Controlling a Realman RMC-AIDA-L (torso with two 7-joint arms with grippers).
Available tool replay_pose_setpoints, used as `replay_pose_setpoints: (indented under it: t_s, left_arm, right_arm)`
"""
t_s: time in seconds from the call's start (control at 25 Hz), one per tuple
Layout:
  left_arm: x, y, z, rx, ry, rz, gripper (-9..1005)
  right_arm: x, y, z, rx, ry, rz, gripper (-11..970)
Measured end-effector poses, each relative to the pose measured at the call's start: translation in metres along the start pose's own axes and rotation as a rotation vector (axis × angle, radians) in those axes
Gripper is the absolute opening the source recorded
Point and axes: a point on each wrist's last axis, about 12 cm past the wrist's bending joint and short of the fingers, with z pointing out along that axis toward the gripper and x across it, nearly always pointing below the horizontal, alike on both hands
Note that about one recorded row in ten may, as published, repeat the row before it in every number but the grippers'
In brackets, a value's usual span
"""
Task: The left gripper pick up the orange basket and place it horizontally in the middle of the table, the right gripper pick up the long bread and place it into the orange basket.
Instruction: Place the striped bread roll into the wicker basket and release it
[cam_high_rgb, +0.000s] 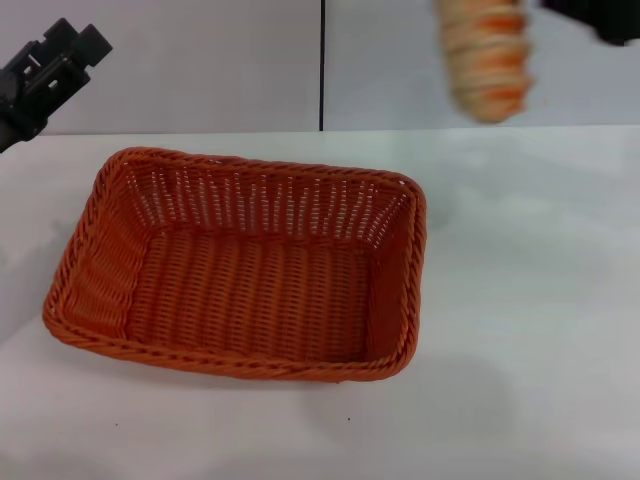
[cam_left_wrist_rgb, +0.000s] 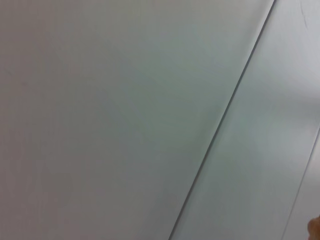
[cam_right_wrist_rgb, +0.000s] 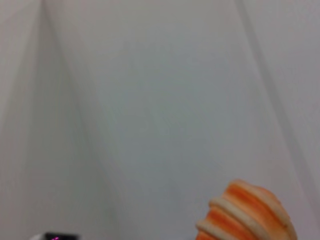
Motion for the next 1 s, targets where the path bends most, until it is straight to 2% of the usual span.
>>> replay_pose_setpoints:
  t_s: [0.04, 0.08, 0.12, 0.16, 0.2, 0.36, 0.6, 0.84, 1.0]
  left_arm:
    - [0.001, 0.000, 0.001, 0.003, 0.000, -0.003, 796]
    - [0.001, 0.000, 0.002, 0.004, 0.000, -0.005, 796]
    - [0.002, 0.000, 0.003, 0.006, 0.000, -0.008, 795]
    - [0.002, 0.000, 0.005, 0.013, 0.004, -0.009, 795]
    - [0.002, 0.000, 0.005, 0.013, 0.004, -0.009, 795]
    - [0.003, -0.001, 0.008, 0.029, 0.017, -0.012, 795]
    - [0.003, -0.002, 0.009, 0.031, 0.016, -0.010, 795]
    - [0.003, -0.002, 0.010, 0.032, 0.014, -0.008, 795]
    - [0.003, -0.002, 0.010, 0.032, 0.013, -0.008, 795]
  right_arm:
    - [0.008, 0.000, 0.024, -0.059, 0.040, 0.005, 159]
    - [0.008, 0.000, 0.024, -0.059, 0.040, 0.005, 157]
    - [0.013, 0.000, 0.035, -0.085, 0.066, 0.007, 156]
    - [0.023, -0.001, 0.057, -0.120, 0.150, 0.010, 154]
    - [0.023, -0.001, 0.057, -0.120, 0.150, 0.010, 151]
    - [0.042, -0.005, 0.089, -0.116, 0.287, 0.057, 141]
    - [0.052, -0.003, 0.095, -0.121, 0.343, 0.061, 243]
    - [0.057, -0.002, 0.086, -0.114, 0.344, 0.072, 345]
    - [0.059, 0.000, 0.076, -0.111, 0.327, 0.080, 511]
